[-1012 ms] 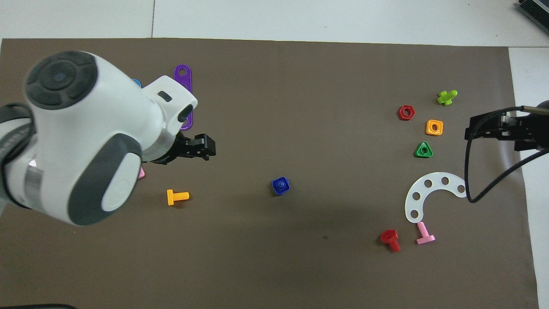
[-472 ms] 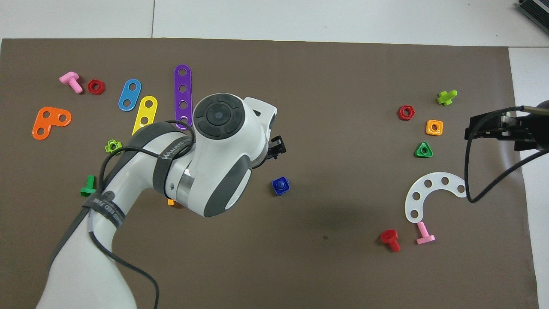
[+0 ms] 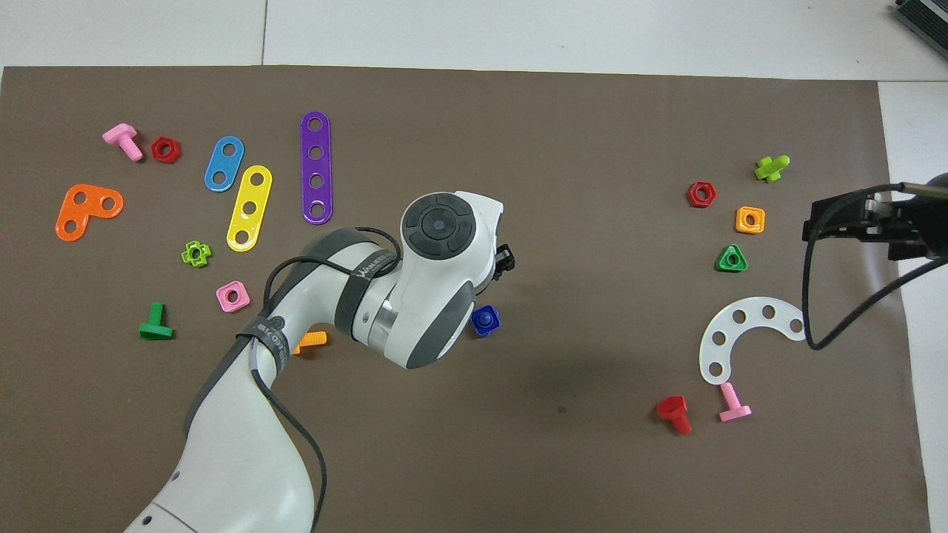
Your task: Unscrew and place screws in storage area
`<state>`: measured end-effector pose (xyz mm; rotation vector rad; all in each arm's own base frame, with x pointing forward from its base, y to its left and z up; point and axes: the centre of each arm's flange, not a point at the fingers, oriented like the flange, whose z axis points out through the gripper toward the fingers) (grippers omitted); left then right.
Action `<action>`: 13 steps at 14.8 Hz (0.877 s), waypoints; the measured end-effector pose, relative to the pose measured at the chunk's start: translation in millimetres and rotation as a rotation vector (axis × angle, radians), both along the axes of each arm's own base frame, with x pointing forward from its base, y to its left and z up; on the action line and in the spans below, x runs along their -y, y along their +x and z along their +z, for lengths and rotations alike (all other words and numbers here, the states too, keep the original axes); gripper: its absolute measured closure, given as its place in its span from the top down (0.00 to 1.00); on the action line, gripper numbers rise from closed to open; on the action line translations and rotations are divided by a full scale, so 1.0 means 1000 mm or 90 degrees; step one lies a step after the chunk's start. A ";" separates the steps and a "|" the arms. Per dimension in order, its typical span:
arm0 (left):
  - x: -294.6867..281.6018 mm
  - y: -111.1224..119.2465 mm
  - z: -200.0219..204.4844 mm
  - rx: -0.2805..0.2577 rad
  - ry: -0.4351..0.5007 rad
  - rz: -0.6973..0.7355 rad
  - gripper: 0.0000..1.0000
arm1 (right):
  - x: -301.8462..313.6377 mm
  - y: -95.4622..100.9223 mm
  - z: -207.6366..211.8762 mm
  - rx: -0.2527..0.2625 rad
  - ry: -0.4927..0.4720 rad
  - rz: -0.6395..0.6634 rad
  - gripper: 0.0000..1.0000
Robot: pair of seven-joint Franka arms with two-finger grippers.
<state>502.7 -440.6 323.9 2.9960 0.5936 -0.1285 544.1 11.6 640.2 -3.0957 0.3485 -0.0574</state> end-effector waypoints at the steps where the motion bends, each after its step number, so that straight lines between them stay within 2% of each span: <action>1: 0.002 -0.006 -0.006 -0.003 0.004 -0.004 0.78 | 0.000 0.000 0.000 0.000 0.000 0.000 1.00; 3: 0.004 -0.012 -0.011 -0.009 0.008 -0.008 0.77 | 0.000 0.000 0.000 0.000 0.000 0.000 1.00; 7: 0.009 -0.018 -0.013 -0.011 0.010 -0.015 0.69 | 0.000 0.000 0.000 0.000 0.000 0.000 1.00; 8: 0.009 -0.019 -0.013 -0.012 0.010 -0.016 0.63 | 0.000 0.000 0.000 0.000 0.000 0.000 1.00; 9: 0.009 -0.019 -0.013 -0.012 0.011 -0.016 0.51 | 0.000 0.000 0.000 0.000 0.000 0.000 1.00; 10: 0.009 -0.019 -0.012 -0.012 0.011 -0.016 0.46 | 0.000 0.000 0.000 0.000 0.000 0.000 1.00; 13: 0.008 -0.019 -0.011 -0.016 0.014 -0.016 0.46 | 0.000 0.000 0.000 0.000 0.000 0.000 1.00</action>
